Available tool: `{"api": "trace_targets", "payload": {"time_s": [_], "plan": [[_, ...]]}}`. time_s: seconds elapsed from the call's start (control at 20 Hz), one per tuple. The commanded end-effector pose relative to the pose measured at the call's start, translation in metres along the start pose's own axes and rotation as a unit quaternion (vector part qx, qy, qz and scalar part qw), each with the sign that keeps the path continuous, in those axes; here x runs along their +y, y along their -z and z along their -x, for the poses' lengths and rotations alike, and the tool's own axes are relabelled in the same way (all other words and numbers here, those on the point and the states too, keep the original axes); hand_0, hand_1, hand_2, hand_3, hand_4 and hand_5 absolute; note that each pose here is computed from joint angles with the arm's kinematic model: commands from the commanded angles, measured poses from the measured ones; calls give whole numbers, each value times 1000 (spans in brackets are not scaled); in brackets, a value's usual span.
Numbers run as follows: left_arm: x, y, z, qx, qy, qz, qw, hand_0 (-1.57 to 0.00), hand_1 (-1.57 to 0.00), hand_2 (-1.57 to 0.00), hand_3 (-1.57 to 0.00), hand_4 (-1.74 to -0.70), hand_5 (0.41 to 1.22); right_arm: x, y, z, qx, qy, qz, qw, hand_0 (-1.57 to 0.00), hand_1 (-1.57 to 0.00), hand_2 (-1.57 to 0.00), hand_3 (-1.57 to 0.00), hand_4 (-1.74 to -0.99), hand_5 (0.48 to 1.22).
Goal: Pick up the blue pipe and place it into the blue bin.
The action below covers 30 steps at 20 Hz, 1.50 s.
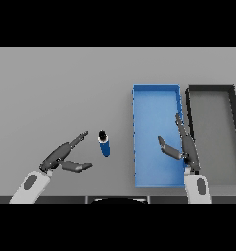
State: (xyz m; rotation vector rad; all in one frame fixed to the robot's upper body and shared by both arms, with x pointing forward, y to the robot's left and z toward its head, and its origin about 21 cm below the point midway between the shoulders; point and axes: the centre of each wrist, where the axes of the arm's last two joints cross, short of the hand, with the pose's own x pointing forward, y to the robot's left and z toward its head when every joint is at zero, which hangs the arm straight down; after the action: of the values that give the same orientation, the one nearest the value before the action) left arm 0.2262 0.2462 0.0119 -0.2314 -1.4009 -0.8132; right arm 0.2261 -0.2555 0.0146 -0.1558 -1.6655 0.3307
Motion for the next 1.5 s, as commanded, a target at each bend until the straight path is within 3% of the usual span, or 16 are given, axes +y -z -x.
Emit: {"api": "trace_targets", "payload": {"time_s": [0.0, 0.4, 0.75, 0.9, 1.0, 1.05, 1.1, 1.2, 1.35, 1.45], "plan": [[-3, 6, 0, -4, -2, 4, 1000, 1, 1, 1, 1, -1144, 452, 2, -1, 2, 2, -1, -3, 1000, 1, 1, 1, 1, -1205, 618], [-37, 59, 2, -31, -25, 6, 999, 1, 1, 1, 1, -1145, 460, -6, -2, 0, 6, -4, 7, 1000, 1, 1, 1, 1, -1205, 625], [-54, 82, 7, -24, -7, 12, 1000, 1, 1, 1, 1, -1062, 420, -4, -5, 1, -7, -2, 8, 1000, 1, 1, 1, 1, -1214, 645], [-62, 87, 9, -43, -28, 19, 998, 1, 1, 1, 1, -1107, 463, -3, -7, 2, -4, -10, 8, 1000, 1, 1, 1, 1, -1207, 650], [-65, 96, 6, -53, -61, 14, 997, 1, -41, -151, -121, -1186, 550, -5, -9, 4, -3, -9, 8, 1000, 1, 1, 1, 1, -1213, 655], [-68, 97, 7, -56, -76, 11, 995, -10, -156, -308, -276, -1243, 613, -7, -6, 5, 1, -4, 8, 1000, 1, 1, 1, 1, -1217, 655], [-69, 96, 9, -62, -92, 10, 994, -125, -319, -485, -535, -1281, 735, -6, -7, 4, 0, -3, 11, 1000, 1, 1, 1, 1, -1220, 656], [-72, 98, 6, -66, -102, 6, 993, -602, -752, -865, -908, -1439, 910, -5, -4, 2, -9, -7, 9, 1000, 1, 1, 1, 1, -1219, 657], [-78, 98, 6, -77, -101, 16, 992, -1075, -1151, -1210, -1194, -1580, 1062, -7, -5, 4, -4, 1, 8, 1000, 1, 1, 1, 1, -1233, 660], [-82, 98, 2, -86, -88, 11, 992, -1253, -1302, -1340, -1330, -1530, 1119, -3, -1, 4, 4, 3, 7, 1000, 1, 1, 1, 1, -1224, 651]]}}
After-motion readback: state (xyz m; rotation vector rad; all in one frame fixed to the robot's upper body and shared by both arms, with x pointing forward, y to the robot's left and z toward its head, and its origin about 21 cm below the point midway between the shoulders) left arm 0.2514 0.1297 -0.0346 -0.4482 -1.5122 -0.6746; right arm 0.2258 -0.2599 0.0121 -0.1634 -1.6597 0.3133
